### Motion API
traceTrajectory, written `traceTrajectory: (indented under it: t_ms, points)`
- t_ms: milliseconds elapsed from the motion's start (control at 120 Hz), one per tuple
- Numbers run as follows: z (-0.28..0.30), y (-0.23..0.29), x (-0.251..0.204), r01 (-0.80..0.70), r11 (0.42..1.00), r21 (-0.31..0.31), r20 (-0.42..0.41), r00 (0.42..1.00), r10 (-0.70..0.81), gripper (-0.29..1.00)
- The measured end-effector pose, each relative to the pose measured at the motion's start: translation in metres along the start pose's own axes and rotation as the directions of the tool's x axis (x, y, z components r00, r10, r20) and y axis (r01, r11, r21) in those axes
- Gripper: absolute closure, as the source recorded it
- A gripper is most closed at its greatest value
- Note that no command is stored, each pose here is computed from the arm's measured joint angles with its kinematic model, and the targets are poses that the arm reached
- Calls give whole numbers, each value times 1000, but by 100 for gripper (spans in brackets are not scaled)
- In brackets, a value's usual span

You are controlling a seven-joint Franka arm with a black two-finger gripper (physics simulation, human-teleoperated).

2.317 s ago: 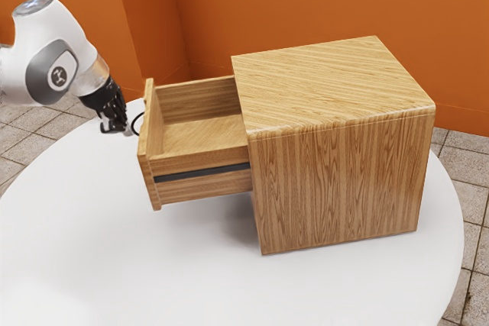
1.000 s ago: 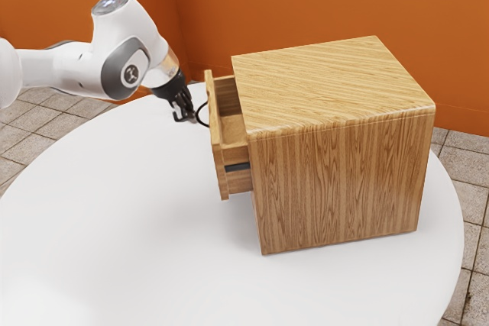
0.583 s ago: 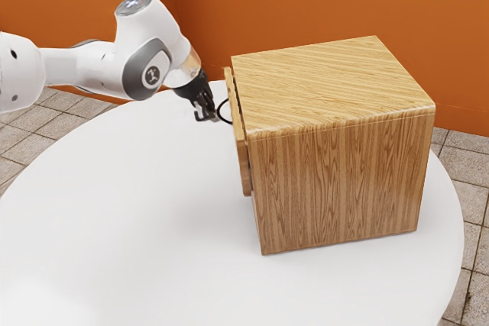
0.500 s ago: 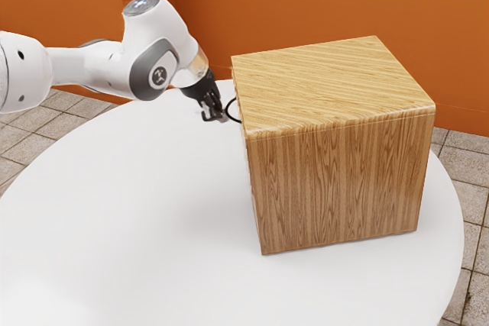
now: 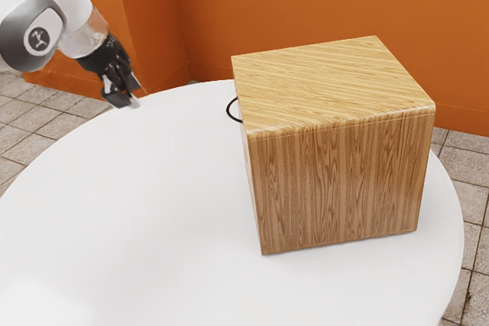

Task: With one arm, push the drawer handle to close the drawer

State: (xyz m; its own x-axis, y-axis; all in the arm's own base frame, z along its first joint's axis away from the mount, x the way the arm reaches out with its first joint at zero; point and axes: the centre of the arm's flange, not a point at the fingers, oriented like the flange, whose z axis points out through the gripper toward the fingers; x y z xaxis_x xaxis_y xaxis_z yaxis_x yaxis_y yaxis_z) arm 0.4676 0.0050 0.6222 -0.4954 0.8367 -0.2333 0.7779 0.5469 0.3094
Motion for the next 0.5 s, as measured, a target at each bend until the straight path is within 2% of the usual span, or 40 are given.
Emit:
traceTrajectory:
  t_ms: [142, 275, 383, 500]
  points:
    - [-2, -5, 19, -75, 987, 140, -64, 994, 84, 17]
    - [13, -16, 25, -154, 960, 233, -81, 981, 177, 9]
    - [16, -17, 31, -202, 942, 269, -83, 969, 232, 5]
    - [-4, 8, 38, -226, 939, 260, -73, 965, 252, 3]
